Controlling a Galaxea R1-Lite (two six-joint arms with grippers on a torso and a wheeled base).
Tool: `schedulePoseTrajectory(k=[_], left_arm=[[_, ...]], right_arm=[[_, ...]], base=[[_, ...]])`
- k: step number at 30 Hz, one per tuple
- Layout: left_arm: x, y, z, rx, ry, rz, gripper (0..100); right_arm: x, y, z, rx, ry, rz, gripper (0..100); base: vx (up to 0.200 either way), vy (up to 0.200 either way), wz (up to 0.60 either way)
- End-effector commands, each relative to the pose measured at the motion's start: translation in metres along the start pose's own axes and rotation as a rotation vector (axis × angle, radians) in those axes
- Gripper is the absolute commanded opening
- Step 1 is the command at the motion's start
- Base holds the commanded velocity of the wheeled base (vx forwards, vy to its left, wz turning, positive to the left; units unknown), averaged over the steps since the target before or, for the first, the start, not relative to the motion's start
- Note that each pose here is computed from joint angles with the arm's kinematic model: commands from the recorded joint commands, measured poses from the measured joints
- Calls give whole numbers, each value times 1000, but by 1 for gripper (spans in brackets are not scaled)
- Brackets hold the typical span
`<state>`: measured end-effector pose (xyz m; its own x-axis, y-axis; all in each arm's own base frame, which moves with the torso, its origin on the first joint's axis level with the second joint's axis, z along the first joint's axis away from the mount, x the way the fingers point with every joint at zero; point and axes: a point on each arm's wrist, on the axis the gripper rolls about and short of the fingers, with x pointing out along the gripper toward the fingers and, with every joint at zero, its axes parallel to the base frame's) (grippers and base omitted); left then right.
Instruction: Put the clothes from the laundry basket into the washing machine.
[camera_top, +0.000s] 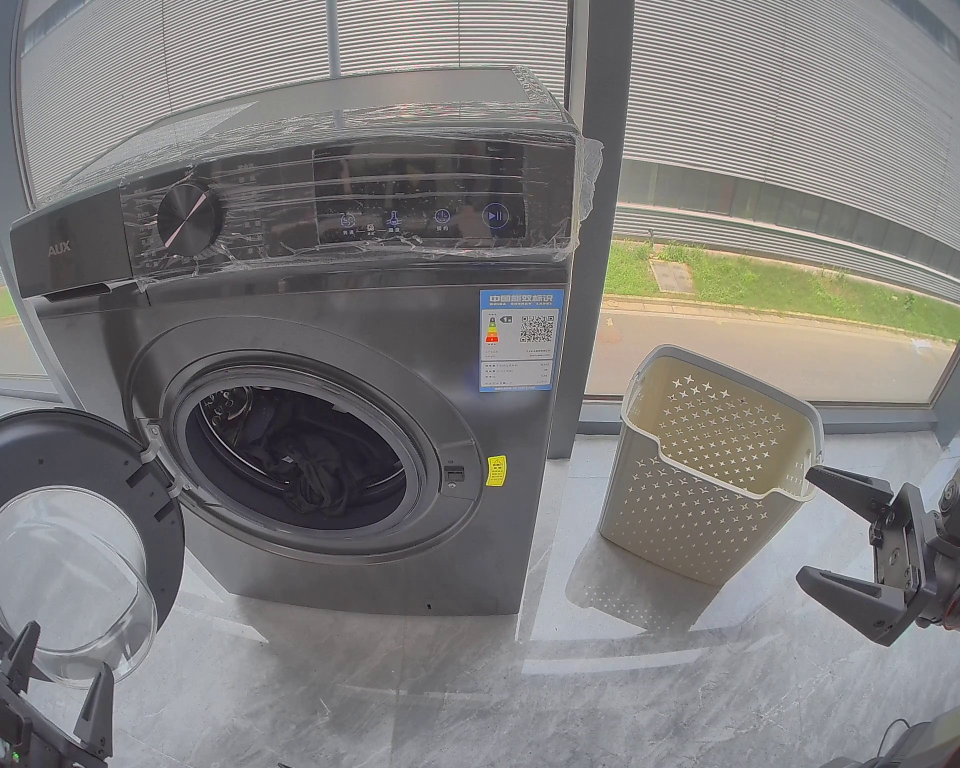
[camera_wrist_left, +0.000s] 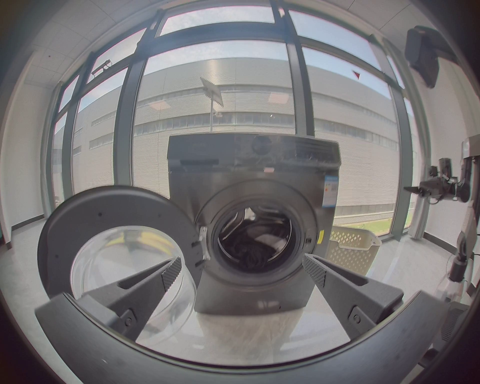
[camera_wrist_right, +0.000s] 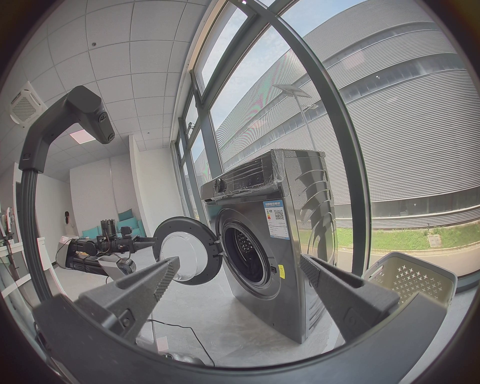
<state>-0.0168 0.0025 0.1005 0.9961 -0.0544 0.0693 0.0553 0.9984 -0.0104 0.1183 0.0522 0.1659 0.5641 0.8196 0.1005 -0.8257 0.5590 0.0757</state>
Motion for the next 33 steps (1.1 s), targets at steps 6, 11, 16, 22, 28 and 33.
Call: schedulePoseTrajectory(k=[6,11,16,22,28,33], left_arm=[[1,0,-18,-7,110,16,100],[0,0,-19,-9,123,-19,100],[0,0,-20,-4,134,-22,100],[0,0,-20,-2,136,-22,100],[0,0,-20,-5,136,-22,100],[0,0,-20,-8,136,-22,100]], right_arm=[[-6,2,-1,-4,-5,-17,100],[-14,3,-9,4,15,-34,100],[-33,7,4,-70,-72,-130,100],[-60,33,11,-108,-156,-152,100],[-100,73,-24,-96,-118,-316,100],[-115,89,-59,-160,-14,-409,100]], base=[[0,0,0],[0,0,0],[0,0,0],[0,0,0],[0,0,0],[0,0,0]])
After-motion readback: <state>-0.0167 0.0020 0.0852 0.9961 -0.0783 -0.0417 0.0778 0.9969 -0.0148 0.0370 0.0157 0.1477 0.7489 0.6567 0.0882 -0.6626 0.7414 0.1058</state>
